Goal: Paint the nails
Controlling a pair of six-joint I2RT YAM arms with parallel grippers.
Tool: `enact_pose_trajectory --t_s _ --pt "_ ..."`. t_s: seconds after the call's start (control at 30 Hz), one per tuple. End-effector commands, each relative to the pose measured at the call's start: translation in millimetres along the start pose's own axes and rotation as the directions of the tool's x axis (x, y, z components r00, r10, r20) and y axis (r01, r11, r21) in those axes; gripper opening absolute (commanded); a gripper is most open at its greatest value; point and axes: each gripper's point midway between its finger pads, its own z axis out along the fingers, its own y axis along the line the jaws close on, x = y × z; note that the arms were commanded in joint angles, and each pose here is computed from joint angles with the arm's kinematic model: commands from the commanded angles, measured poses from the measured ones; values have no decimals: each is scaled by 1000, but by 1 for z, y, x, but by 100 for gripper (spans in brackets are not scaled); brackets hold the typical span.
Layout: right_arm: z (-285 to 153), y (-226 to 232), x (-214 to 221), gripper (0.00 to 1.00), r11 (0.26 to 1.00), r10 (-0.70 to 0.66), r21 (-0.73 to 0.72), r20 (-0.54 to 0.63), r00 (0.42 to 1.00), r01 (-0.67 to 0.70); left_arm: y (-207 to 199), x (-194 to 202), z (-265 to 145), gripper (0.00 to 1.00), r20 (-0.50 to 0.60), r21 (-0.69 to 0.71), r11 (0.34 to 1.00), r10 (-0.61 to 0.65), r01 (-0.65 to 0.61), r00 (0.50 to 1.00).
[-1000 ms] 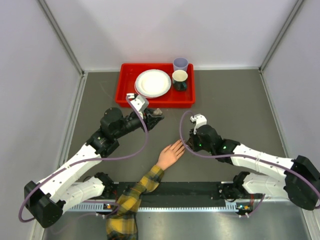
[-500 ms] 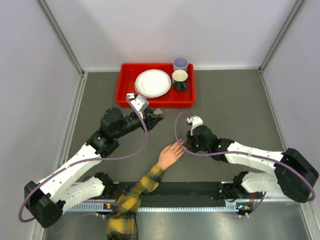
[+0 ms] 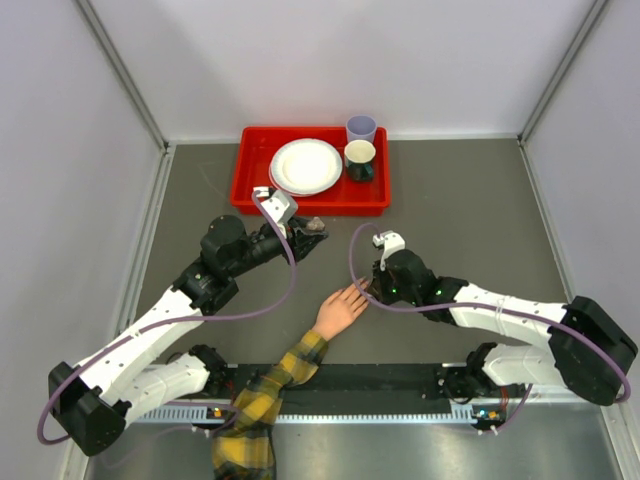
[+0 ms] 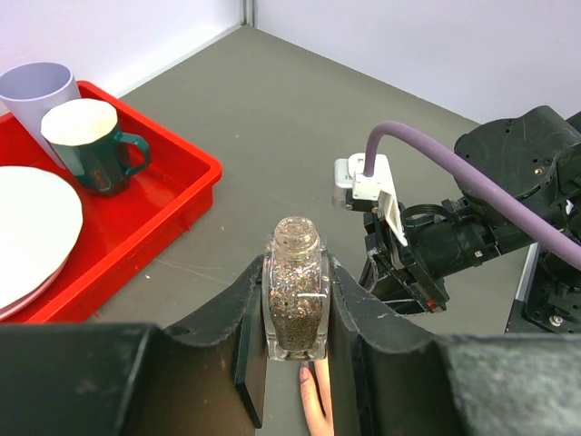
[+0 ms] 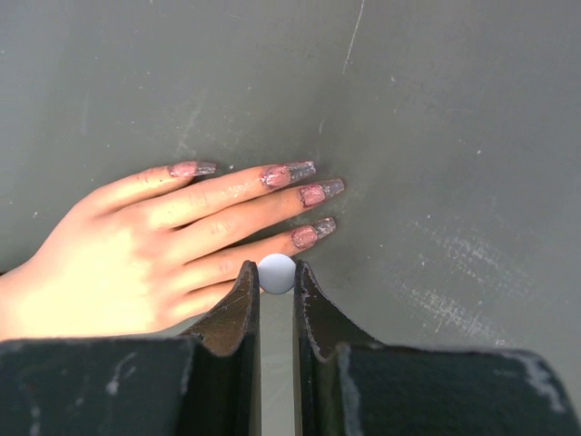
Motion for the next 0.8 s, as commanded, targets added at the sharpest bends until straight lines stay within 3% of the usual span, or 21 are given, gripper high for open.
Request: enact_pose_trajectory --t_s 0.0,0.77 --pt "0 13 -33 0 999 26 -45 86 996 -22 -1 -20 -2 0 72 4 1000 21 -22 997" --pt "0 6 -22 0 1000 23 -17 60 998 -22 -1 -19 -2 0 72 6 1000 18 -19 997"
